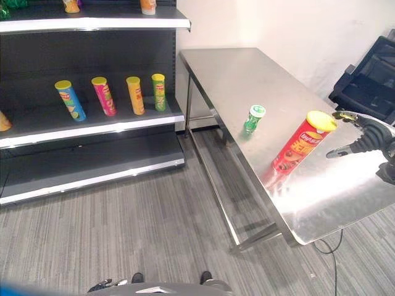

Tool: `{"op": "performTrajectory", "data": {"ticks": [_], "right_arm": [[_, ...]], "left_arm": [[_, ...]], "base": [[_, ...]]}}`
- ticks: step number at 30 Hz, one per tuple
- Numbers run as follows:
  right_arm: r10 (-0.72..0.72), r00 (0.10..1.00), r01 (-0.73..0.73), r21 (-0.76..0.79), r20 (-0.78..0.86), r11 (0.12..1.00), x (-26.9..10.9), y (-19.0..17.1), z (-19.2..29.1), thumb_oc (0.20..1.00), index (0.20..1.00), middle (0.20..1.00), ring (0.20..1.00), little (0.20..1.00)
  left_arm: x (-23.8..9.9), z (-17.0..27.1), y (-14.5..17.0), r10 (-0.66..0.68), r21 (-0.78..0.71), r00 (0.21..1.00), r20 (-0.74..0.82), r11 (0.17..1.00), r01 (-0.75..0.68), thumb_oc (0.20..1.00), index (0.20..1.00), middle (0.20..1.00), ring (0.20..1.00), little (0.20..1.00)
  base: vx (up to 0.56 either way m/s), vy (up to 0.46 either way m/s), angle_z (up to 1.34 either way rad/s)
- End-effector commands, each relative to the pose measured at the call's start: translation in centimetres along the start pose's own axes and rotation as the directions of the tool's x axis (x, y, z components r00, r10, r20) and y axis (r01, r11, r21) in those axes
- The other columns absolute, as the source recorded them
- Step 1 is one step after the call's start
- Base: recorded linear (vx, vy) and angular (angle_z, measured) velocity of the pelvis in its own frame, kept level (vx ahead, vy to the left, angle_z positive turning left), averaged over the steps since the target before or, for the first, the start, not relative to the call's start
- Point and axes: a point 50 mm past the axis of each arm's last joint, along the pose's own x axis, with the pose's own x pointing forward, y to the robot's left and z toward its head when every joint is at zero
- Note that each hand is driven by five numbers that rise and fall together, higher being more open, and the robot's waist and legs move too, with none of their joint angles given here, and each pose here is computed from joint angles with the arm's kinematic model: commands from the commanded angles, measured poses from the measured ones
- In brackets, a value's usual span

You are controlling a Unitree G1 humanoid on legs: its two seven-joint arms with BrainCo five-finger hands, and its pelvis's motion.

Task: Put the goods on the table back onto the shelves and tidy them up.

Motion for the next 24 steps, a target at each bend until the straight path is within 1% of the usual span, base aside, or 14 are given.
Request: {"op": "performTrajectory", "data": {"ticks": [1,6,7,9,11,12,13,14,16,17,24], "right_arm": [[-0.106,0.993,0.106,0.002,0.044,0.994,0.6,-2.0,1.1,1.000,1.000,1.000,1.000,1.000],[-0.145,0.989,0.144,0.024,0.040,0.989,0.5,-2.1,0.9,1.000,1.000,1.000,1.000,1.000],[-0.179,0.983,0.178,0.031,0.033,0.984,0.6,-2.2,0.7,1.000,1.000,1.000,1.000,1.000],[-0.189,0.981,0.188,0.039,0.032,0.981,0.6,-2.2,0.6,1.000,1.000,1.000,1.000,1.000],[-0.231,0.973,0.229,0.055,0.019,0.972,0.6,-2.3,0.3,1.000,1.000,1.000,1.000,1.000],[-0.256,0.967,0.254,0.062,0.014,0.965,0.6,-2.4,0.2,1.000,1.000,1.000,1.000,1.000],[-0.313,0.950,0.311,0.088,0.007,0.946,0.5,-2.7,0.0,1.000,1.000,1.000,1.000,1.000],[-0.314,0.950,0.312,0.088,0.007,0.946,0.5,-2.7,0.0,1.000,1.000,1.000,1.000,1.000],[-0.359,0.933,0.356,0.108,0.007,0.928,0.4,-2.9,0.0,1.000,1.000,1.000,1.000,1.000],[-0.405,0.914,0.400,0.144,0.006,0.905,0.2,-3.2,0.0,1.000,1.000,1.000,1.000,1.000],[-0.488,0.873,0.481,0.199,-0.018,0.854,-0.4,-3.6,-0.5,1.000,1.000,1.000,1.000,1.000]], "left_arm": [[0.2,1.6,1.4,0.040,0.005,0.998,0.040,0.999,-0.040,1.000,1.000,1.000,1.000,1.000],[0.2,1.6,1.4,0.041,0.004,0.998,0.042,0.999,-0.042,1.000,1.000,1.000,1.000,1.000],[0.2,1.6,1.3,0.040,0.008,0.998,0.041,0.999,-0.040,1.000,1.000,1.000,1.000,1.000],[0.2,1.6,1.3,0.040,0.007,0.998,0.041,0.999,-0.040,1.000,1.000,1.000,1.000,1.000],[0.2,1.7,1.3,0.041,0.004,0.998,0.045,0.999,-0.041,1.000,1.000,1.000,1.000,1.000],[0.2,1.7,1.3,0.044,0.003,0.998,0.042,0.999,-0.044,1.000,1.000,1.000,1.000,1.000],[0.2,1.7,1.4,0.051,0.002,0.998,0.040,0.999,-0.051,1.000,1.000,1.000,1.000,1.000],[0.2,1.7,1.4,0.051,0.003,0.998,0.040,0.999,-0.051,1.000,1.000,1.000,1.000,1.000],[0.2,1.8,1.4,0.059,0.000,0.997,0.039,0.998,-0.059,1.000,1.000,1.000,1.000,1.000],[0.2,1.7,1.5,0.065,-0.004,0.997,0.037,0.998,-0.065,1.000,1.000,1.000,1.000,1.000],[0.1,1.3,1.6,0.074,-0.010,0.997,0.026,0.997,-0.073,1.000,1.000,1.000,1.000,1.000]], "base": [[0.00,0.000,0.00],[0.00,0.000,0.00],[0.00,0.000,0.00],[0.00,0.000,0.00],[0.00,0.000,0.00],[0.00,0.000,0.00],[0.00,0.000,0.00],[0.00,0.000,0.00],[0.00,0.000,0.00],[0.00,0.000,0.00],[0.00,0.000,0.00]]}}
